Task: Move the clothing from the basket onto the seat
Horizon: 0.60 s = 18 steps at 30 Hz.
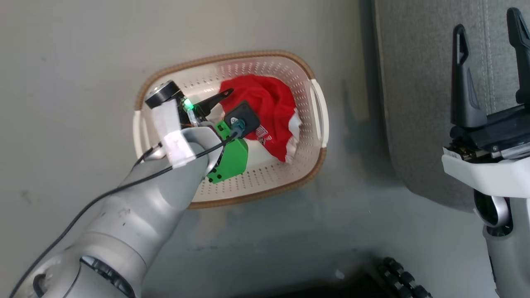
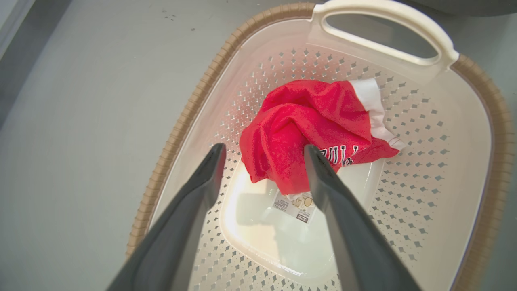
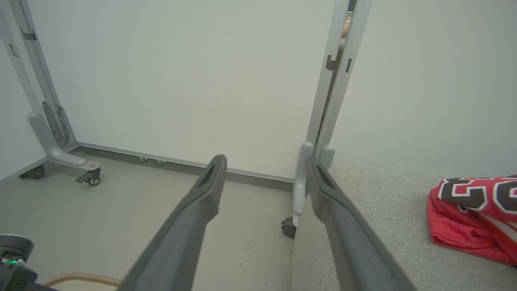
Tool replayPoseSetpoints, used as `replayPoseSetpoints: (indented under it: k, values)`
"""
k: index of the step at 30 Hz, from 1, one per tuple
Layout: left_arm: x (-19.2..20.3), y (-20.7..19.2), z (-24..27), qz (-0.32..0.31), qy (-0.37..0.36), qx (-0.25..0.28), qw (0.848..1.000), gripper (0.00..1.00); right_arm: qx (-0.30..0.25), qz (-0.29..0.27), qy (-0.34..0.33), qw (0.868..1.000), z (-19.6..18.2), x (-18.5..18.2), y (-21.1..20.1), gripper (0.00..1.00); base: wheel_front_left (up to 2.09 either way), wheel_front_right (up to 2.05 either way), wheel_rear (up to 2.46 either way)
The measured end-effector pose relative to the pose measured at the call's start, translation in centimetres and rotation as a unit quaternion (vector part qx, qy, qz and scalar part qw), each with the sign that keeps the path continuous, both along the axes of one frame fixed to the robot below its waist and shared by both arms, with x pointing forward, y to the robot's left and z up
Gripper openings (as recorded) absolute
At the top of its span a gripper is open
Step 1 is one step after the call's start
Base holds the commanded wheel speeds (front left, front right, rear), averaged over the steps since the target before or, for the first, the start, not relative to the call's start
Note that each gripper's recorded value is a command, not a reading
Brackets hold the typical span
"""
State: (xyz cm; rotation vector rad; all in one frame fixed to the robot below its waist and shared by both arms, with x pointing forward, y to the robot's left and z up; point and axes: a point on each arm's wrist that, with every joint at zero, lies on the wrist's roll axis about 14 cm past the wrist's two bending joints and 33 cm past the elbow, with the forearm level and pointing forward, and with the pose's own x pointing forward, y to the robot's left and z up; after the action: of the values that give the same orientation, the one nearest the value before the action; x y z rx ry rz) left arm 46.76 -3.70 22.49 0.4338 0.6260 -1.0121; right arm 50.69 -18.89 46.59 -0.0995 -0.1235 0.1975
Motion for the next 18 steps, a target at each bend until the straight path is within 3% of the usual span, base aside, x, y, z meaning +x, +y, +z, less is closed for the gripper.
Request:
replayPoseSetpoints:
  k: [3, 10, 18]
  values:
    - [-0.3, -0.5, -2.7, -0.049, 0.008, 0.039, 0.998, 1.00, -0.003, 0.002, 0.014, 1.000, -1.5, 0.3, 0.0, 1.00, 0.00, 0.00, 0.00]
    - [-0.5, -1.2, -7.6, -0.050, 0.070, 0.076, 0.993, 1.00, -0.013, -0.005, 0.047, 0.999, -4.2, 0.1, -0.5, 1.00, 0.00, 0.00, 0.00]
    - [0.2, -1.9, -11.4, -0.059, 0.088, 0.084, 0.991, 1.00, -0.012, -0.024, 0.048, 0.998, -4.6, 0.3, -1.4, 1.00, 0.00, 0.00, 0.00]
